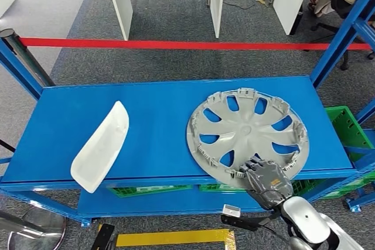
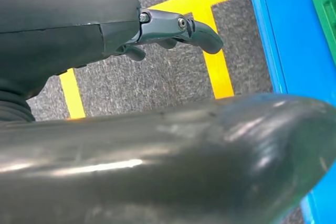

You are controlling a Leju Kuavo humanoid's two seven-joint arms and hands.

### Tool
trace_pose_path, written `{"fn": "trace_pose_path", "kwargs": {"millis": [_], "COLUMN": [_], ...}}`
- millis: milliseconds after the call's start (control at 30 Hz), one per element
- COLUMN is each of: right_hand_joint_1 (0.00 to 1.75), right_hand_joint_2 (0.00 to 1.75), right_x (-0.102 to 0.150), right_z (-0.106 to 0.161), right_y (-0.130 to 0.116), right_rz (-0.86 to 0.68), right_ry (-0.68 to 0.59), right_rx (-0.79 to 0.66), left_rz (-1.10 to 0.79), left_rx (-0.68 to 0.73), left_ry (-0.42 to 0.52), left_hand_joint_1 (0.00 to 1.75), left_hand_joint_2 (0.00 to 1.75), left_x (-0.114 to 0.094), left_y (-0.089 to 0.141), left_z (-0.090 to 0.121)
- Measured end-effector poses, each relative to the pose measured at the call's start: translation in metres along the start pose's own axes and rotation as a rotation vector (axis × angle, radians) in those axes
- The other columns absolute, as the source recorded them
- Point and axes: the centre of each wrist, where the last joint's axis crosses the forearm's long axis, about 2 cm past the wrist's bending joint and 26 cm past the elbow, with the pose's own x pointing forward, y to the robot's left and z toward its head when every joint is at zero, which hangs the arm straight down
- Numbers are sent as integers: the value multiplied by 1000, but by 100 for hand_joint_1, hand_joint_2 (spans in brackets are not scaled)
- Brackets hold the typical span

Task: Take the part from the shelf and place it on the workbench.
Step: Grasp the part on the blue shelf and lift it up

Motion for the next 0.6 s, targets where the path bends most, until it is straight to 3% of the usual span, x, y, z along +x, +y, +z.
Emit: {"fn": "trace_pose_path", "kwargs": {"millis": [200,600], "right_hand_joint_1": [175,175], "right_hand_joint_2": [175,175], "right_x": [23,30], "right_z": [24,34], "right_y": [-17,-27], "right_rz": [-98,-134], "right_ry": [-13,-4], "right_rx": [-213,-257], "left_rz": [39,54], "left_rx": [30,39], "left_ry": [1,7], "left_hand_joint_1": [0,0], "left_hand_joint_2": [0,0], "left_x": [-4,-5], "left_y": [1,2], "left_z": [2,2]}}
